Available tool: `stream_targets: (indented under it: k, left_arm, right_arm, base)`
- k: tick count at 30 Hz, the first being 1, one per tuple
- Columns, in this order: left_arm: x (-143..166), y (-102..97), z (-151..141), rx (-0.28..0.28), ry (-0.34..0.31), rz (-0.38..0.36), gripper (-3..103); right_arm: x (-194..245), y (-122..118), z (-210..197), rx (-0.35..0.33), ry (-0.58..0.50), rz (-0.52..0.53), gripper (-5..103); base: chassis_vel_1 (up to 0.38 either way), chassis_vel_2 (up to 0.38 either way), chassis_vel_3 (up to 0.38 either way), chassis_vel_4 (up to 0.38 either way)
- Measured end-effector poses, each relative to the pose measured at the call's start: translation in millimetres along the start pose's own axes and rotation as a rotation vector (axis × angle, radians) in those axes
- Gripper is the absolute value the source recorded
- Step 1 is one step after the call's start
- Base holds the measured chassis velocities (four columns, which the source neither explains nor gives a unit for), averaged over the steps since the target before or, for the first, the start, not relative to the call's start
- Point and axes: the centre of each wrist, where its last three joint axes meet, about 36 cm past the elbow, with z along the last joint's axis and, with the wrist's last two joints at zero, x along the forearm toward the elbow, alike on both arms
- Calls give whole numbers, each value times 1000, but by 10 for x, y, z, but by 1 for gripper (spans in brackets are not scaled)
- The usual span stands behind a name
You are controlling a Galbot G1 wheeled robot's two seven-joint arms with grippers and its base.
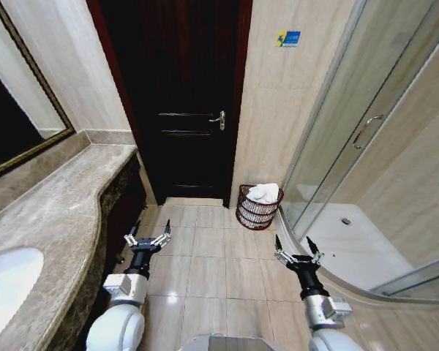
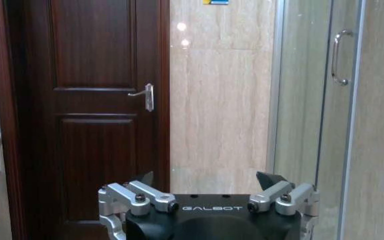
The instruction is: Discard the used towel into the hamper.
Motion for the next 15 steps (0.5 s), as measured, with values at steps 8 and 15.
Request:
stream_targets:
  k: [8, 15]
  left_arm:
    - [0, 0, 0, 0, 0, 0, 100]
    - [0, 0, 0, 0, 0, 0, 100]
  right_arm:
    - [0, 0, 0, 0, 0, 0, 100]
    - [0, 0, 0, 0, 0, 0, 100]
  base:
    - [0, 0, 0, 0]
    - [0, 0, 0, 0]
